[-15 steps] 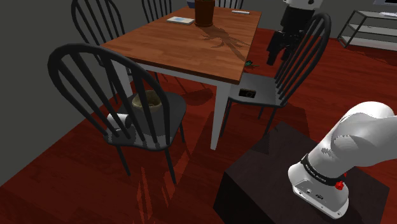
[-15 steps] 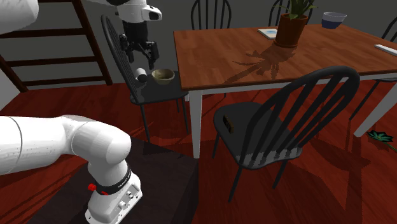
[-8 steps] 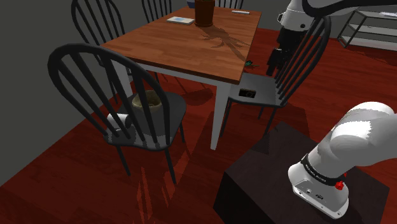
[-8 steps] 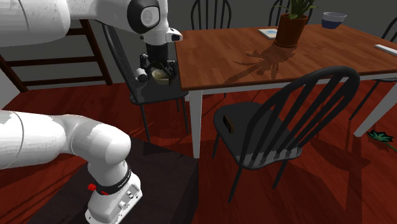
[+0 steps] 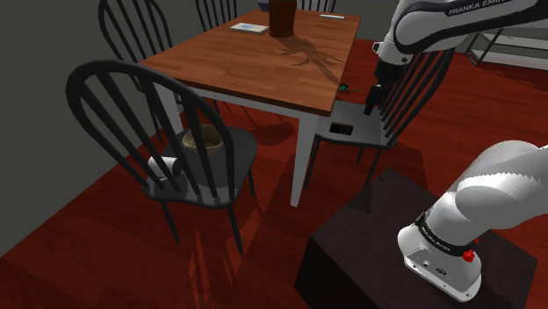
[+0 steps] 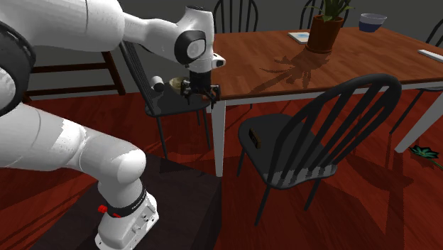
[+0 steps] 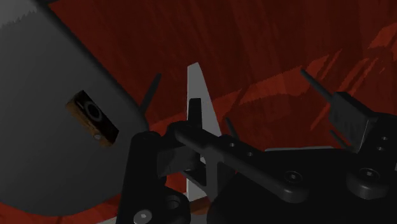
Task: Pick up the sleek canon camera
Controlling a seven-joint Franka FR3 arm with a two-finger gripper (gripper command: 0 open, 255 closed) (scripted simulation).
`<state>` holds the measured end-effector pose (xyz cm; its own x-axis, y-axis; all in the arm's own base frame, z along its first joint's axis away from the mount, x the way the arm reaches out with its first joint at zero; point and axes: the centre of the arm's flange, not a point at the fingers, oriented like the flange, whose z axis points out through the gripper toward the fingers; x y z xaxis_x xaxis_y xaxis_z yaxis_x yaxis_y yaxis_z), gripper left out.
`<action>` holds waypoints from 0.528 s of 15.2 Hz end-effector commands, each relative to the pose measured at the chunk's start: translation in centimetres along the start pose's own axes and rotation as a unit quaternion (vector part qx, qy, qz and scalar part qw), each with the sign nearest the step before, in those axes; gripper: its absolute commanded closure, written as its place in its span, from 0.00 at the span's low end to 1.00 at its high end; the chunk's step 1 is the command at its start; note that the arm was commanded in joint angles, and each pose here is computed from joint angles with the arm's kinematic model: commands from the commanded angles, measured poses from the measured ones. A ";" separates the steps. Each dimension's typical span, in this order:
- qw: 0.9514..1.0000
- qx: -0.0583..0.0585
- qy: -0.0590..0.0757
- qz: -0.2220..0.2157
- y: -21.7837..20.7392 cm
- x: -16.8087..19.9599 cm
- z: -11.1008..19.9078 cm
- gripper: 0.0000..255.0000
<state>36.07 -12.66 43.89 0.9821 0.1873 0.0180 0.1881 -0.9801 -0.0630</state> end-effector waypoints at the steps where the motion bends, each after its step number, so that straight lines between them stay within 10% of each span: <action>1: 1.000 -0.003 0.001 -0.017 2.0 0.6 1.4 0.00; 8: 0.997 -0.008 0.002 -0.073 8.4 3.2 7.5 0.00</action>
<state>40.38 -19.04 36.87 0.9501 0.3105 0.0295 0.3116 -0.9490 -0.0468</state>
